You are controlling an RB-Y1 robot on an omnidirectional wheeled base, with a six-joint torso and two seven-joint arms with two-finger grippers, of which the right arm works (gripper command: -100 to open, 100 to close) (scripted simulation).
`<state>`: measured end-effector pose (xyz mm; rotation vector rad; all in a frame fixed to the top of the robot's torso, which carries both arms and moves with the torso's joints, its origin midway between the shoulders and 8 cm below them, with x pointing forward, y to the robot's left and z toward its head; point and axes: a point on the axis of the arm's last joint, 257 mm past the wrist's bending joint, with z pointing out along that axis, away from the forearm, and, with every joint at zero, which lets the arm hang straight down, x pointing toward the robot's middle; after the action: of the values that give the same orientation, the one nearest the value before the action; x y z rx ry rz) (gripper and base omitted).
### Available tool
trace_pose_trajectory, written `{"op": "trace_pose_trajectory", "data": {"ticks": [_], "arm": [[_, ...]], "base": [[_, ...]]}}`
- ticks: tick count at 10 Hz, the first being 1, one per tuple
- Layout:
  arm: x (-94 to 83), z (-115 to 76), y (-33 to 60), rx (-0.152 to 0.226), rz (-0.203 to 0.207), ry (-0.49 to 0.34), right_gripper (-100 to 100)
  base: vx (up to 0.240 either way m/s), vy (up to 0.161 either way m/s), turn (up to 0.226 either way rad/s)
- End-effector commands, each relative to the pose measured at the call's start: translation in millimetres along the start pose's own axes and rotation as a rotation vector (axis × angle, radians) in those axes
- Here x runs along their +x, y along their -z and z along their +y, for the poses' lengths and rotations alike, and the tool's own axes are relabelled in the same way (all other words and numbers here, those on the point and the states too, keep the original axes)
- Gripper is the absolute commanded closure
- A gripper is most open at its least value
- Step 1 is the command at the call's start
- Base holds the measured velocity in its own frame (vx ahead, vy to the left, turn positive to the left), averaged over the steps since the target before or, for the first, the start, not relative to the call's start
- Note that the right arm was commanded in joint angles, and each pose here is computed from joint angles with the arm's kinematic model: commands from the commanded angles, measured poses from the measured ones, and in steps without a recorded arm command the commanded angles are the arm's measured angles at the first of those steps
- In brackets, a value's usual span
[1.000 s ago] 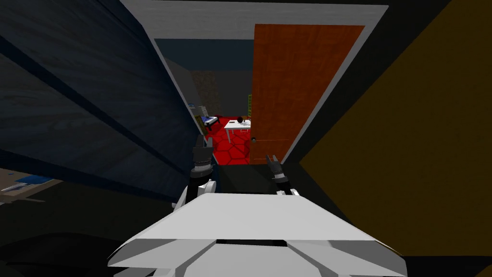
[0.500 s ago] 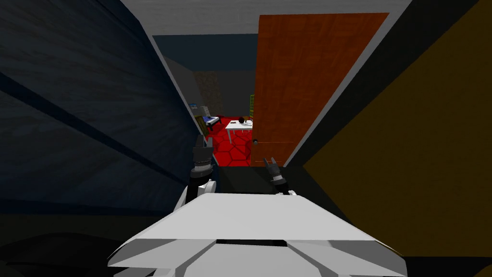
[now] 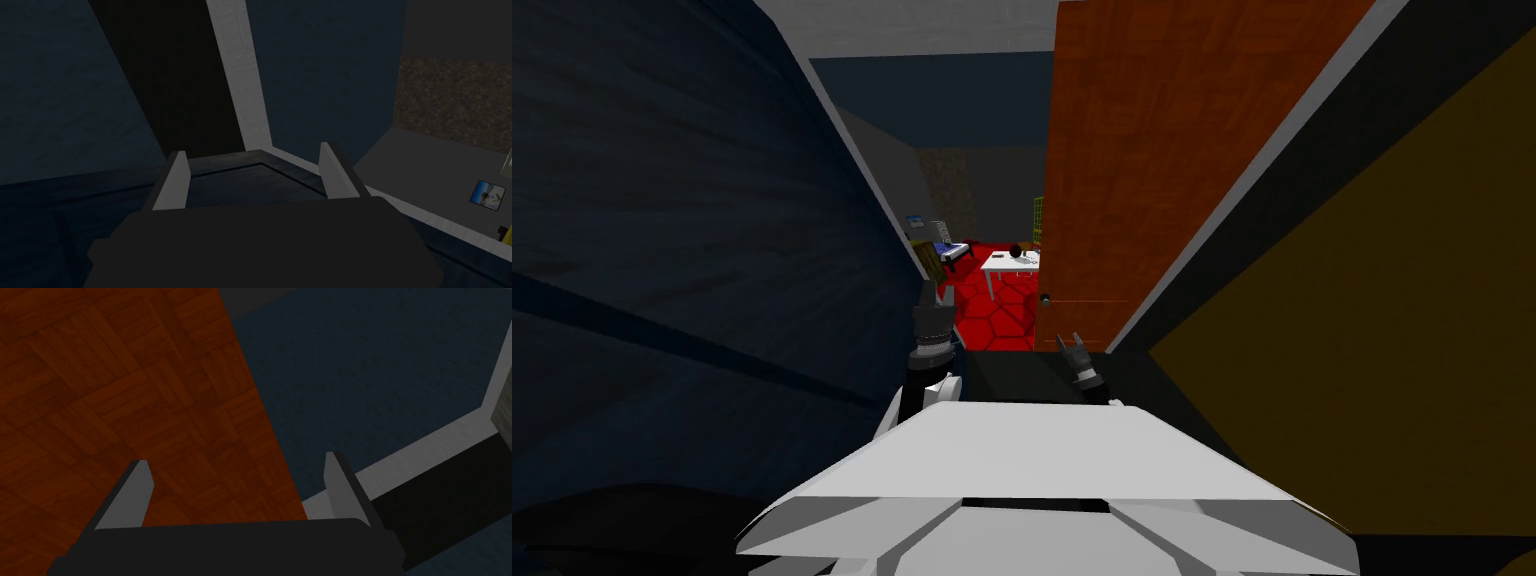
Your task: Pull the door open
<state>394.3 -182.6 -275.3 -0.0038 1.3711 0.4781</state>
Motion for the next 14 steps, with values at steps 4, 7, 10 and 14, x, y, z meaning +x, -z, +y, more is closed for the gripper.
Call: {"op": "trace_pose_trajectory", "data": {"ticks": [4, 7, 10, 14], "arm": [[35.9, 3.6, 9.2, -0.014, 0.071, 0.089, -100], [54.6, 7.7, 14.7, -0.024, 0.107, 0.131, -100], [71.7, 12.9, 19.8, -0.035, 0.139, 0.168, -100], [99.6, 26.0, 27.9, -0.057, 0.187, 0.221, -100]], "base": [[0.136, -0.001, -0.034], [0.133, 0.012, -0.074], [0.132, 0.024, -0.121], [0.163, 0.056, -0.236]]}}
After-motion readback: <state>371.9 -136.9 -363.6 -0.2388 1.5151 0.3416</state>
